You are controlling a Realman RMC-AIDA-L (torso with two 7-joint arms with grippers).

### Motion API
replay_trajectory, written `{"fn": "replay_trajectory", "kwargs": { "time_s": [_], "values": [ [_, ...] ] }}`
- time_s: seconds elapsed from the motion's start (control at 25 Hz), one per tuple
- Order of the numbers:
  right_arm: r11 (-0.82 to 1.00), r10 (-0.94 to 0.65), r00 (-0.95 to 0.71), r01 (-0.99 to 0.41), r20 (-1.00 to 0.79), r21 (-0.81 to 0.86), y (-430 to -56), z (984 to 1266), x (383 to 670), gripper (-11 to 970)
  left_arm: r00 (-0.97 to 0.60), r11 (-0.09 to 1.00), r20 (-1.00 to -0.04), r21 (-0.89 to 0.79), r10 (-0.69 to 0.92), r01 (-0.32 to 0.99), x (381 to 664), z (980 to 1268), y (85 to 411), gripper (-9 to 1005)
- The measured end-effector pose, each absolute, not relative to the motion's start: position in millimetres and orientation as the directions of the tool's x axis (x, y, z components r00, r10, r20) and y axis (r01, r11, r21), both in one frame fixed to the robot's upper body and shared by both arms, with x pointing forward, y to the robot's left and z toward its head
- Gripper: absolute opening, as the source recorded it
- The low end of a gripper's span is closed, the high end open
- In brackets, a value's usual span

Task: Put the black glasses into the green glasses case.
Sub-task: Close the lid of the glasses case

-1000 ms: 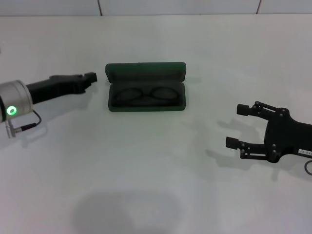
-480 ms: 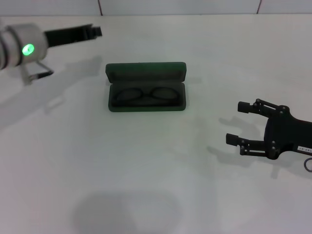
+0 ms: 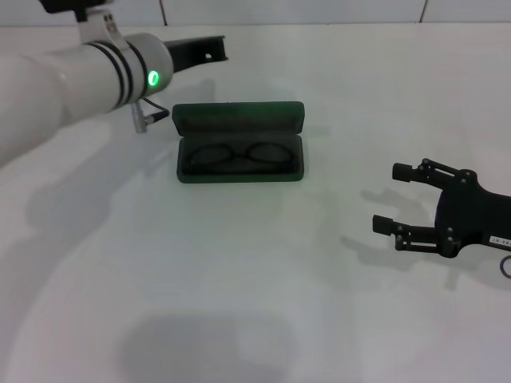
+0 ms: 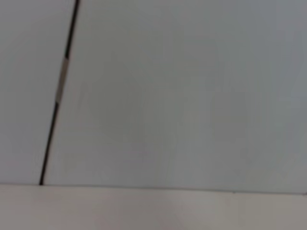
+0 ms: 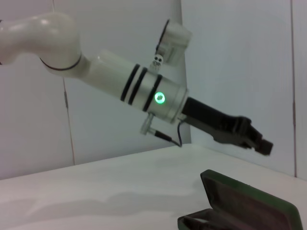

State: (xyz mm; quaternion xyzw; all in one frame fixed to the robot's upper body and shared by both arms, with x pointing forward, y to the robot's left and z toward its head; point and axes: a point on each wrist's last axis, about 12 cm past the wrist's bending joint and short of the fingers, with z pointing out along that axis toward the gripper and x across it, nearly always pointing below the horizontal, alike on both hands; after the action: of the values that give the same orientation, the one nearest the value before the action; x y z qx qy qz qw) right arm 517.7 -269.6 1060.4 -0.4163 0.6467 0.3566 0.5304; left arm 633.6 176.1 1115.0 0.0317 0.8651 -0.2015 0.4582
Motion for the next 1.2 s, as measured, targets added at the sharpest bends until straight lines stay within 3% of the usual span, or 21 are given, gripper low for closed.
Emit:
{"fn": "replay_trajectory", "kwargs": {
  "time_s": [0.28, 1.2],
  "values": [
    [0.401, -0.162, -0.092, -0.916, -0.983, 0.020, -270.9, 1060.0, 517.1, 872, -0.549, 0.927, -0.829, -0.284, -0.108, 0.245, 633.0, 1092.6, 162.8, -1],
    [0.417, -0.175, -0.104, -0.908, -0.979, 0.022, -271.5, 1057.0, 518.3, 872, -0.592, 0.927, -0.805, -0.254, -0.044, 0.276, 624.3, 1075.9, 156.1, -1]
  ]
}}
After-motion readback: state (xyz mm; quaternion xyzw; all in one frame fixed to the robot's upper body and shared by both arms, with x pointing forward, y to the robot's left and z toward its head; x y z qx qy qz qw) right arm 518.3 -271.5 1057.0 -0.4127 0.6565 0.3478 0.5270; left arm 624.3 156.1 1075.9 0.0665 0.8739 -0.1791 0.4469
